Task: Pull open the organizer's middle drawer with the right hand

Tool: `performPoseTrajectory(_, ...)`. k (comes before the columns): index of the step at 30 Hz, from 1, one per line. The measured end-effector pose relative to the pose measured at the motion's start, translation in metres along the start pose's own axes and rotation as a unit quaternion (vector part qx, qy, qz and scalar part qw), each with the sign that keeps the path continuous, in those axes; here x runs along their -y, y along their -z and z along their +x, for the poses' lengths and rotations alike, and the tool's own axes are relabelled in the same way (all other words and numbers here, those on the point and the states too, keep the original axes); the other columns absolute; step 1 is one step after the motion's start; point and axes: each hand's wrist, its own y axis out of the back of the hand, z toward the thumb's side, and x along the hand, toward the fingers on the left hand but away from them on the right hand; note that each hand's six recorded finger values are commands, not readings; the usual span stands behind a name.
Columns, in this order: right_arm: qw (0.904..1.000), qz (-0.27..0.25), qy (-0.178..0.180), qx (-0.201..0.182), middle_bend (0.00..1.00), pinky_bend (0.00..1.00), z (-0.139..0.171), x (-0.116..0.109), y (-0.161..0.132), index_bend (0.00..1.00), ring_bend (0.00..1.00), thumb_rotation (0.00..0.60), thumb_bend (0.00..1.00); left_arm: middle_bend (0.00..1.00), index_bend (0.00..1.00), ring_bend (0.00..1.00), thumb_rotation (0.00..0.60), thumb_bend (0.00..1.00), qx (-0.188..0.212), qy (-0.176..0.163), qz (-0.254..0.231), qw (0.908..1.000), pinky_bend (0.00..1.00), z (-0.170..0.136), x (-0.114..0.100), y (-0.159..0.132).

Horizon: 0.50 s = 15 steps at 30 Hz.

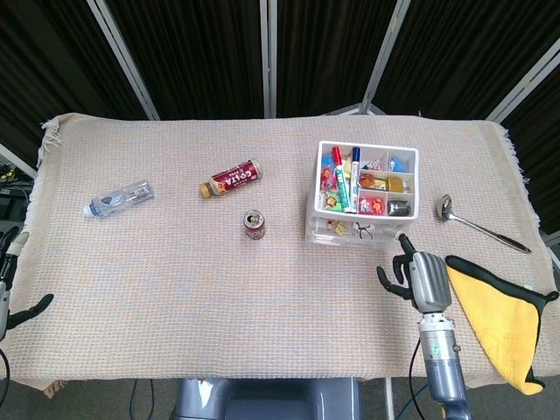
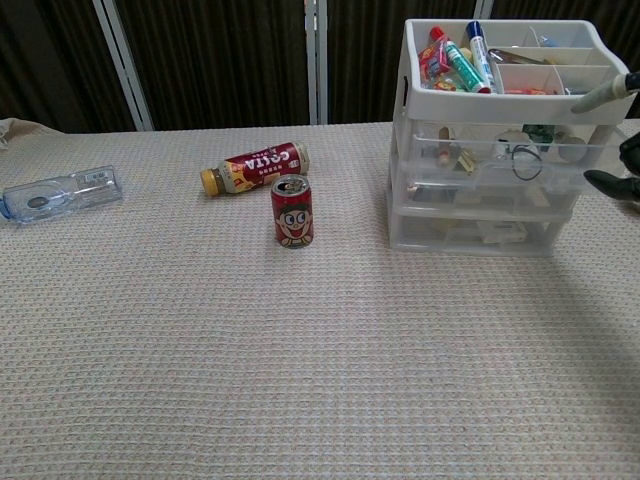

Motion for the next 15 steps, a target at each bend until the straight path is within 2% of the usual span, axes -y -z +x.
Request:
performPoseTrajectory(11, 0.9992, 0.016, -0.024, 0.028, 0.87, 0.68, -0.013, 0.014, 0.005, 0.31, 0.87, 0.6, 0.28, 0.0, 0.0, 0.0, 0.6, 0.08, 0.0, 0.002, 0.0, 1.0, 0.0, 0.0, 0.0, 0.0)
performPoseTrajectory(15, 0.9987, 0.022, -0.028, 0.035, 0.87, 0.68, -0.017, 0.017, 0.008, 0.35, 0.87, 0.6, 0.31, 0.0, 0.0, 0.0, 0.6, 0.08, 0.001, 0.003, 0.0, 1.0, 0.0, 0.0, 0.001, 0.0)
